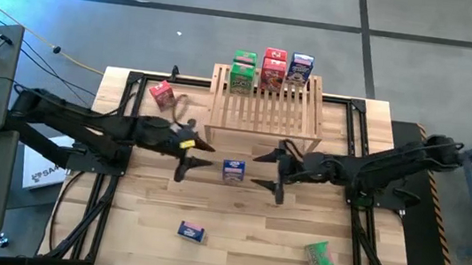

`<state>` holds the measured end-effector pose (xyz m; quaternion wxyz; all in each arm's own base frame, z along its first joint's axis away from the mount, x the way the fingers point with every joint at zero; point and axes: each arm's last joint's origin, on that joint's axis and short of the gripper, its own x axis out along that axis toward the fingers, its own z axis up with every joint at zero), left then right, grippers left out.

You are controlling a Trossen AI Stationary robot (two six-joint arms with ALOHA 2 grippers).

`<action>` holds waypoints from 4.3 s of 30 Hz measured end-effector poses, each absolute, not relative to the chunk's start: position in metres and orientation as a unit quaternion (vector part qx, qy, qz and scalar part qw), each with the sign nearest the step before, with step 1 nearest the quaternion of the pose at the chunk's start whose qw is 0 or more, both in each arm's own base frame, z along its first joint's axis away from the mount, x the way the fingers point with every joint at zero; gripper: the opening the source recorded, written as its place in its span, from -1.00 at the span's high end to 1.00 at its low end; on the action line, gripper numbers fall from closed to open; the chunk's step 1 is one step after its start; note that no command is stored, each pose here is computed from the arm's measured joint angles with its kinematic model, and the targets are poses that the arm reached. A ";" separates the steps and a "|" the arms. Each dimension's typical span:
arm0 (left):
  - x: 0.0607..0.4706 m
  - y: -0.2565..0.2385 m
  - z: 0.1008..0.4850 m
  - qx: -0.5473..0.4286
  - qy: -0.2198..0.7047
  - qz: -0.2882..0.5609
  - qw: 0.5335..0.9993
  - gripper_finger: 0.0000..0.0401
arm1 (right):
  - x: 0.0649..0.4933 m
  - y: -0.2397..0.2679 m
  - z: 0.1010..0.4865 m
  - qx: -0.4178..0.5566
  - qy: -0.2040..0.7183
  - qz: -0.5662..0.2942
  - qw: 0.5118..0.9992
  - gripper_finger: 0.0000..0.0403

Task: Stack cereal on shelf
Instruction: Put the top blue cereal box on the shelf aligned with the other blue cereal box

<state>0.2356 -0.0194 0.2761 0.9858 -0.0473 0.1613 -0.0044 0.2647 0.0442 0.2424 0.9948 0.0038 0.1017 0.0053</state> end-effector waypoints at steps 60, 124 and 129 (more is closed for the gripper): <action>0.167 0.037 0.207 -0.094 0.049 0.094 0.990 0.21 | 0.383 0.022 0.303 0.006 0.466 0.054 0.883 0.36; 0.164 0.047 0.207 -0.100 0.044 0.106 0.988 0.21 | 0.227 -0.168 0.430 -0.100 0.427 -0.229 0.869 -0.04; 0.164 0.047 0.207 -0.100 0.044 0.103 0.989 0.21 | 0.215 -0.146 0.442 -0.066 0.412 -0.237 0.878 0.04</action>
